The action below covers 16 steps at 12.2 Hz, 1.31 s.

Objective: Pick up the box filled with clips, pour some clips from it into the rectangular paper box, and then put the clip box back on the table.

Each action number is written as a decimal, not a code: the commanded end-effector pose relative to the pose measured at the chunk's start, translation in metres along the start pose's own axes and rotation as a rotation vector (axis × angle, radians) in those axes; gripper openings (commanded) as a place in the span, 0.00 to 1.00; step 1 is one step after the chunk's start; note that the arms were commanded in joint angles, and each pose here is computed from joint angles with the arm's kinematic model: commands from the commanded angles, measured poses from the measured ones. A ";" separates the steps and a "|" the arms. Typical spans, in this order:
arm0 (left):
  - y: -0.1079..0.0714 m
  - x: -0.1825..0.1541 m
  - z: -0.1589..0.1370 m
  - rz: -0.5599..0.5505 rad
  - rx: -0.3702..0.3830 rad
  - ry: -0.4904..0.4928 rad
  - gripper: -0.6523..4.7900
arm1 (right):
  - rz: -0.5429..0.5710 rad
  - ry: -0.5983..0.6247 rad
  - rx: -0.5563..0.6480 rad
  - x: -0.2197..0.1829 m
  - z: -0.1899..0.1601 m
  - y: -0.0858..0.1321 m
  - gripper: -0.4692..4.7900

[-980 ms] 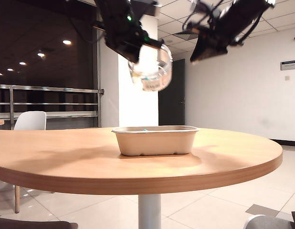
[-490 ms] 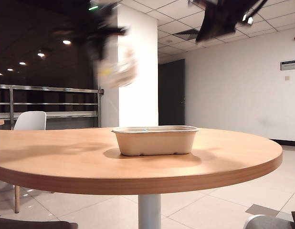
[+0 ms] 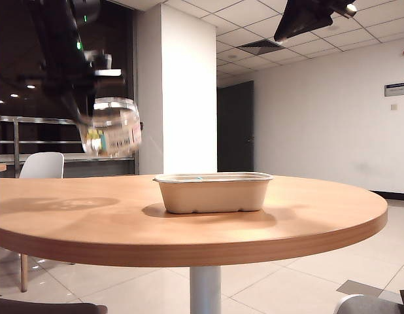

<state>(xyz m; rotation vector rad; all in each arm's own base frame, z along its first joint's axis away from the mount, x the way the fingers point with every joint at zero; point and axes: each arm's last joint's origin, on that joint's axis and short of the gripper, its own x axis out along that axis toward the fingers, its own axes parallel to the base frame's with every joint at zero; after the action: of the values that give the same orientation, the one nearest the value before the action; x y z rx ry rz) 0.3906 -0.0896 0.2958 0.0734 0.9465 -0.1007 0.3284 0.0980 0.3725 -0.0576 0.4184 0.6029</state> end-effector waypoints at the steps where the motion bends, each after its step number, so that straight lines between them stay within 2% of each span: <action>1: -0.003 0.059 -0.012 -0.006 0.008 0.128 0.25 | 0.006 0.014 0.006 -0.002 0.000 0.002 0.08; 2: -0.003 0.059 -0.011 -0.006 0.008 0.122 0.25 | 0.009 0.013 0.006 -0.002 0.000 0.002 0.08; 4: -0.003 0.058 -0.010 -0.006 0.004 0.116 0.47 | 0.009 0.013 0.006 -0.002 0.000 0.002 0.08; 6: -0.003 0.056 -0.009 -0.006 0.005 0.124 0.60 | 0.008 0.013 0.006 -0.002 0.000 0.002 0.08; 7: -0.003 0.055 -0.008 -0.005 0.005 0.124 0.60 | 0.008 0.011 0.005 -0.002 0.000 0.002 0.08; 8: -0.003 0.048 -0.005 -0.006 0.000 0.115 0.57 | 0.007 0.004 0.003 -0.003 0.001 0.002 0.08; 9: -0.002 0.034 -0.001 -0.024 -0.003 0.080 0.28 | 0.002 0.001 0.002 -0.003 0.002 0.002 0.08; 10: -0.002 0.026 0.001 -0.046 -0.004 0.063 0.08 | 0.000 0.000 0.001 -0.003 0.002 0.002 0.08; 11: -0.003 -0.004 0.006 -0.121 -0.007 0.001 0.11 | -0.022 -0.017 -0.004 -0.009 0.005 0.003 0.08; 12: -0.008 -0.099 0.006 -0.143 0.016 -0.215 0.11 | -0.143 -0.052 -0.016 -0.051 0.016 0.013 0.08; 13: -0.015 -0.145 -0.006 -0.120 0.037 -0.350 0.11 | -0.170 -0.073 -0.025 -0.076 0.015 0.021 0.08; 14: -0.018 -0.159 -0.014 -0.123 0.043 -0.408 0.11 | -0.196 -0.103 -0.031 -0.086 0.011 0.024 0.08; 15: -0.023 -0.192 -0.114 -0.133 0.119 -0.677 0.11 | -0.250 -0.289 -0.072 -0.136 -0.059 0.045 0.08; 16: -0.015 -0.187 -0.159 -0.156 0.134 -0.727 0.11 | -0.251 -0.292 -0.071 -0.140 -0.093 0.049 0.09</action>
<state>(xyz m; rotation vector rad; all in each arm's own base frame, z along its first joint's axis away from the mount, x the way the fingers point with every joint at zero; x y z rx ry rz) 0.1596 -0.0817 0.3625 0.0803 0.2601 -0.3180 0.1662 0.0478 0.3527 -0.0878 0.1231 0.3724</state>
